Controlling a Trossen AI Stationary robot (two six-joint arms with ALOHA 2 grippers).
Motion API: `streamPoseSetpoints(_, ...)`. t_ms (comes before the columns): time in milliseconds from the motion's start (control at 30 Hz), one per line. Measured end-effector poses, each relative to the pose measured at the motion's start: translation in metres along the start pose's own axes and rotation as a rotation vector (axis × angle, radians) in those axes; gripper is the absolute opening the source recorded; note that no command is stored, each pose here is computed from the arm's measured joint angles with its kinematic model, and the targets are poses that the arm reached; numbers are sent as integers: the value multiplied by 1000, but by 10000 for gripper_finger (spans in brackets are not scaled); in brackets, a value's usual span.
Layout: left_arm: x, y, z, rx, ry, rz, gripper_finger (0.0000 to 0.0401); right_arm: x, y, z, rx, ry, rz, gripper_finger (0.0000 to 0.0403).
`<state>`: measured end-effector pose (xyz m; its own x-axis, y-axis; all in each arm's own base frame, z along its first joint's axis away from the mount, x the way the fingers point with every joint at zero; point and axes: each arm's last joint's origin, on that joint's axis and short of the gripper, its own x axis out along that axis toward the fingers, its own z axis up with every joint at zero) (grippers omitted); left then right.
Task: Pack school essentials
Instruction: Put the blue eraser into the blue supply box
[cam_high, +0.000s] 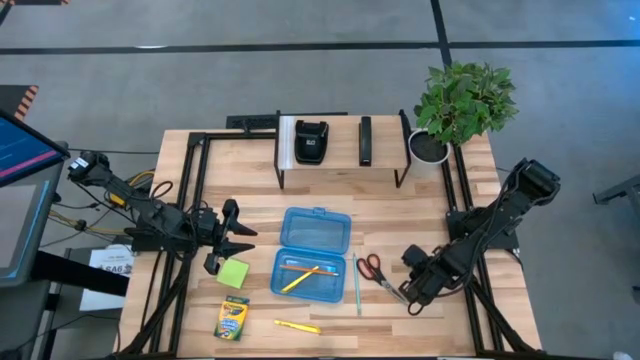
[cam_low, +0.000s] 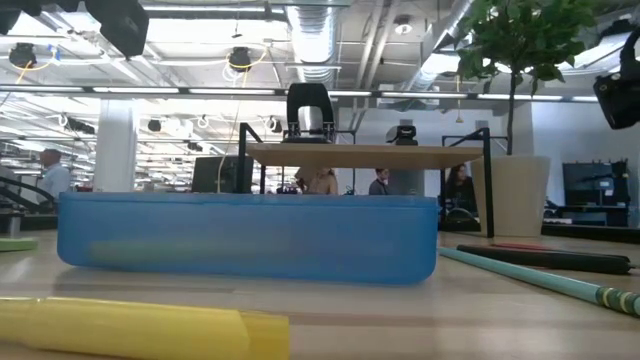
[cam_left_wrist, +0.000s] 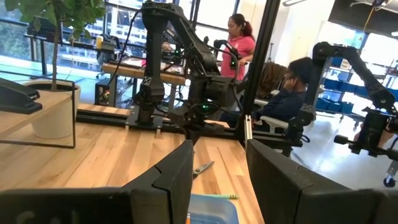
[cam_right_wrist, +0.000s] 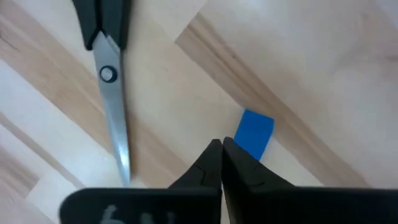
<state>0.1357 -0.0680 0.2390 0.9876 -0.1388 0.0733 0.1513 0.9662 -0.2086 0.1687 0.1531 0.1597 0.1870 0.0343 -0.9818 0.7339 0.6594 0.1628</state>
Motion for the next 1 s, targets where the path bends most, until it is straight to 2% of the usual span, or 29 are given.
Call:
streamPoseSetpoints(533, 0, -1, 3, 10, -32, -31, 138, -6, -4, -4, -17, -7, -7, 168)
streamPoseSetpoints(800, 0, -1, 4, 20, -36, -27, 138, -8, -13, 8, -29, -61, 26, 180)
streamPoseSetpoints(1000, 0, -2, 3, 13, -25, -45, 138, -22, -18, 0, -21, -106, 91, 172)
